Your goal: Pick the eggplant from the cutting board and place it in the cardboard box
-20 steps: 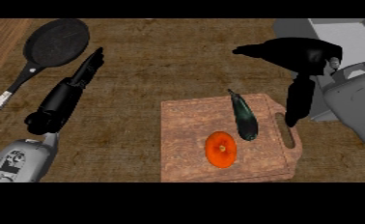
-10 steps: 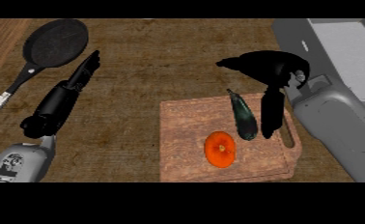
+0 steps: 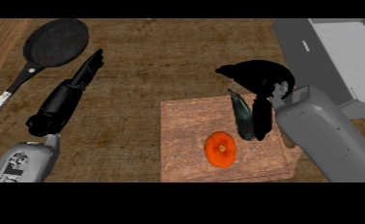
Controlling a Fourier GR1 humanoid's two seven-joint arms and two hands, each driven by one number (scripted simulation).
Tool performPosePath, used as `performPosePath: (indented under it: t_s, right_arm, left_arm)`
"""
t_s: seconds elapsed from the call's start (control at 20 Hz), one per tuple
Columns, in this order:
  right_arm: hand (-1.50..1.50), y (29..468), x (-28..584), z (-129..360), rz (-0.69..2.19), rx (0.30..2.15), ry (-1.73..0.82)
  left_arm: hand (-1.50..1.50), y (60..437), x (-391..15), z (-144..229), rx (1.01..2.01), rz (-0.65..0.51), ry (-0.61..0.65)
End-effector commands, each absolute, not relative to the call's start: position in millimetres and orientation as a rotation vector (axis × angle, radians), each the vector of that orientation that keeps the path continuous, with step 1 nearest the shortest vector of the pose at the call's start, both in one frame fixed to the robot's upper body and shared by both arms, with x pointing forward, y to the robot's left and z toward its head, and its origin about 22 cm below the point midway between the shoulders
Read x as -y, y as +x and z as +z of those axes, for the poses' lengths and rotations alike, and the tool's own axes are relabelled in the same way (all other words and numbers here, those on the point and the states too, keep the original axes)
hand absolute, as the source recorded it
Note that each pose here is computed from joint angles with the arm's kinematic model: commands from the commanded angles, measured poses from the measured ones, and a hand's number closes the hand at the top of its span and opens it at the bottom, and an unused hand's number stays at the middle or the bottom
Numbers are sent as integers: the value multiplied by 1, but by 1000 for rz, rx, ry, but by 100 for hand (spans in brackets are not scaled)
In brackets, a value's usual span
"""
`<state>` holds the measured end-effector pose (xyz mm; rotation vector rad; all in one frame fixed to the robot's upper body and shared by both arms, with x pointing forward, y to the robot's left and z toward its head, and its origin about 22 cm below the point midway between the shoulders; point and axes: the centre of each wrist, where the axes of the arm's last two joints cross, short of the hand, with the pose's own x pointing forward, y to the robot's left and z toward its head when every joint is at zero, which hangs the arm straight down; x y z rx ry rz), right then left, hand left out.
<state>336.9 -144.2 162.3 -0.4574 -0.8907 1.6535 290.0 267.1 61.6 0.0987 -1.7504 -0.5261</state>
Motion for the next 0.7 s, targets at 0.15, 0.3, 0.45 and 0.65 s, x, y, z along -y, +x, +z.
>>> performPosePath:
  t_s: [0.15, 0.3, 0.45, 0.65]
  right_arm:
    - [-150, 331, 145, 140, 1722, 814, -505]
    - [-150, 334, 134, 131, 1704, 804, -526]
    - [-150, 341, 139, 113, 1707, 804, -530]
    - [-150, 339, 163, 121, 1716, 825, -477]
  left_arm:
    - [0, 289, -258, 57, 1736, -544, 83]
    - [0, 289, -279, 74, 1754, -524, 89]
    - [0, 295, -279, 63, 1747, -523, 107]
    - [0, 292, -262, 69, 1743, -526, 104]
